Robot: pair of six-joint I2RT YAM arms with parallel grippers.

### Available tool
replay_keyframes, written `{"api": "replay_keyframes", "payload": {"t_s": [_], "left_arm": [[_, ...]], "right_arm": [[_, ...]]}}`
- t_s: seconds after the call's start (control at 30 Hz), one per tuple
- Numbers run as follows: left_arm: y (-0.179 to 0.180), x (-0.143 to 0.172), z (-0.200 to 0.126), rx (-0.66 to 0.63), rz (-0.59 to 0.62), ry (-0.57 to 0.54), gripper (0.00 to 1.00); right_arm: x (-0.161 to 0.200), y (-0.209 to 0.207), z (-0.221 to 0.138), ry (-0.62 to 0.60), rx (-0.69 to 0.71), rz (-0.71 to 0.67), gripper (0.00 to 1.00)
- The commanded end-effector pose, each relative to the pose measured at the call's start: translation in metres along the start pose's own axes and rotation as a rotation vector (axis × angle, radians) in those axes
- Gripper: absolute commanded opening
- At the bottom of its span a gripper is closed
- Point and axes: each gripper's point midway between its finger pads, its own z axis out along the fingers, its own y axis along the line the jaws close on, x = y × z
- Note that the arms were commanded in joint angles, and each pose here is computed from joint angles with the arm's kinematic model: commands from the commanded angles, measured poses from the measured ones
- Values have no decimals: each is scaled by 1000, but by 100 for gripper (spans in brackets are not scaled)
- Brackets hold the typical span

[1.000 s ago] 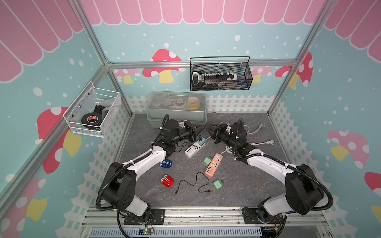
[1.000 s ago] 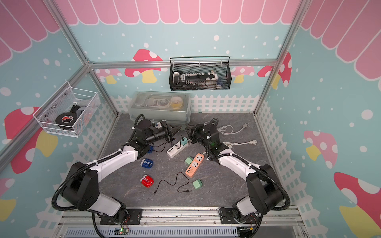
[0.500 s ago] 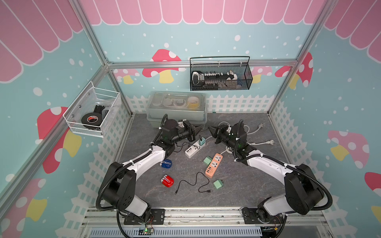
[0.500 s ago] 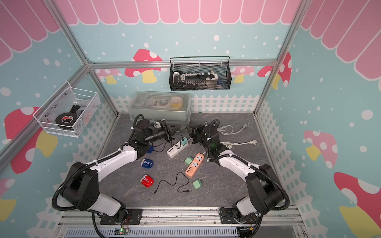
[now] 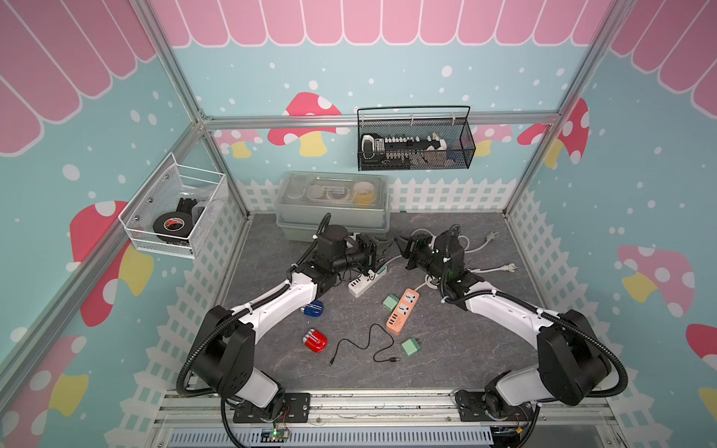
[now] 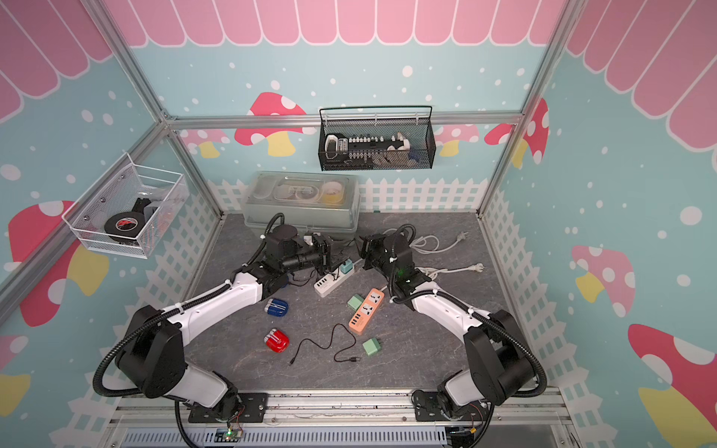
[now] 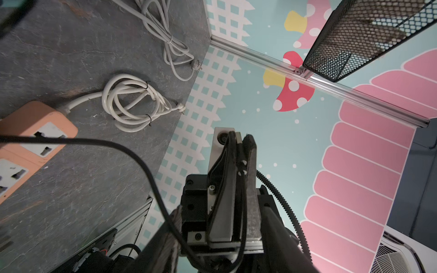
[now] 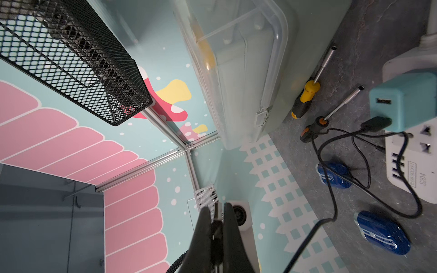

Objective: Charge the electric shaver
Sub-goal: Pick up the charging cable from the center of the board.

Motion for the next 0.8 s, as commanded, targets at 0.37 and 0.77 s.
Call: {"api": "replay_keyframes", "payload": {"t_s": [0.37,0.77], "left_arm": [[-12,-16,24,10,13,-43,21],[-22,-10,23,50,11,-32,15]], "right_arm": [[17,19,-14,20,-26,3,0],[16,13,-15,15,-8,-14,0]]}}
